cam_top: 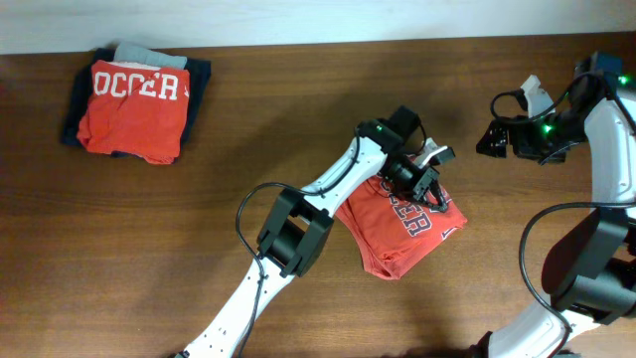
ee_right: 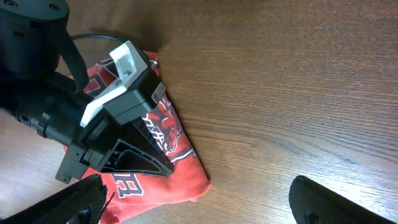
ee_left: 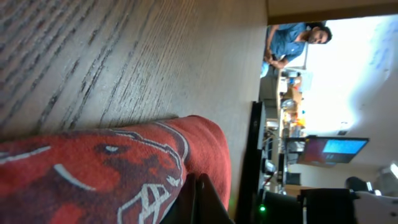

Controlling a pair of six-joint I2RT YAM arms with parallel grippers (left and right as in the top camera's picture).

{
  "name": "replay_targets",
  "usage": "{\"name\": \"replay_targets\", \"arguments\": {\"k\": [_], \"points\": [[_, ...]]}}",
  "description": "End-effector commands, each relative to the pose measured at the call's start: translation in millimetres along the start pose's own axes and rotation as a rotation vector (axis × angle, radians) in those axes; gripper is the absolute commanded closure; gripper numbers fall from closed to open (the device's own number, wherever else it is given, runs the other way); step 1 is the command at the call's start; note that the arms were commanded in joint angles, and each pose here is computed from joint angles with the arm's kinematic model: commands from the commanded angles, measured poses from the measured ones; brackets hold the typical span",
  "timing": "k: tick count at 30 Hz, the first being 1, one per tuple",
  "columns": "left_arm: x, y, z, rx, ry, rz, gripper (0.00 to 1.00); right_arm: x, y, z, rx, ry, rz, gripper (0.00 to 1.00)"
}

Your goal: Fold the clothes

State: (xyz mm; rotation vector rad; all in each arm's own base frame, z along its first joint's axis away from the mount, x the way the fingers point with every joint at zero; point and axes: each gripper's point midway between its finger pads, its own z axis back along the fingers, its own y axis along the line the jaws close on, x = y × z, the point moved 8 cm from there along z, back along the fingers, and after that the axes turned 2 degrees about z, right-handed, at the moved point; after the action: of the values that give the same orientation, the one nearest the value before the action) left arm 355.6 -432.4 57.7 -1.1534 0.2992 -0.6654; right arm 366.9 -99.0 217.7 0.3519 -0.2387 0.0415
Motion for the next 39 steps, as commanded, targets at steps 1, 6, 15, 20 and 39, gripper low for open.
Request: {"name": "replay_targets", "arguments": {"k": [1,6,15,20,39], "points": [[-11,41,-9,0.023,0.024,0.149,1.00,2,0,4,-0.014,-0.010,0.013,0.01],[13,-5,32,0.020,-0.067,0.031,1.00,2,0,4,-0.014,-0.010,0.013,0.01],[34,-21,84,0.223,-0.213,-0.049,0.97,2,0,4,-0.014,-0.010,0.013,0.01],[25,11,82,0.424,-0.194,0.025,0.97,2,0,4,-0.014,-0.010,0.013,0.01],[1,-97,221,0.768,-0.412,0.022,0.45,2,0,4,-0.014,-0.010,0.013,0.01]]}}
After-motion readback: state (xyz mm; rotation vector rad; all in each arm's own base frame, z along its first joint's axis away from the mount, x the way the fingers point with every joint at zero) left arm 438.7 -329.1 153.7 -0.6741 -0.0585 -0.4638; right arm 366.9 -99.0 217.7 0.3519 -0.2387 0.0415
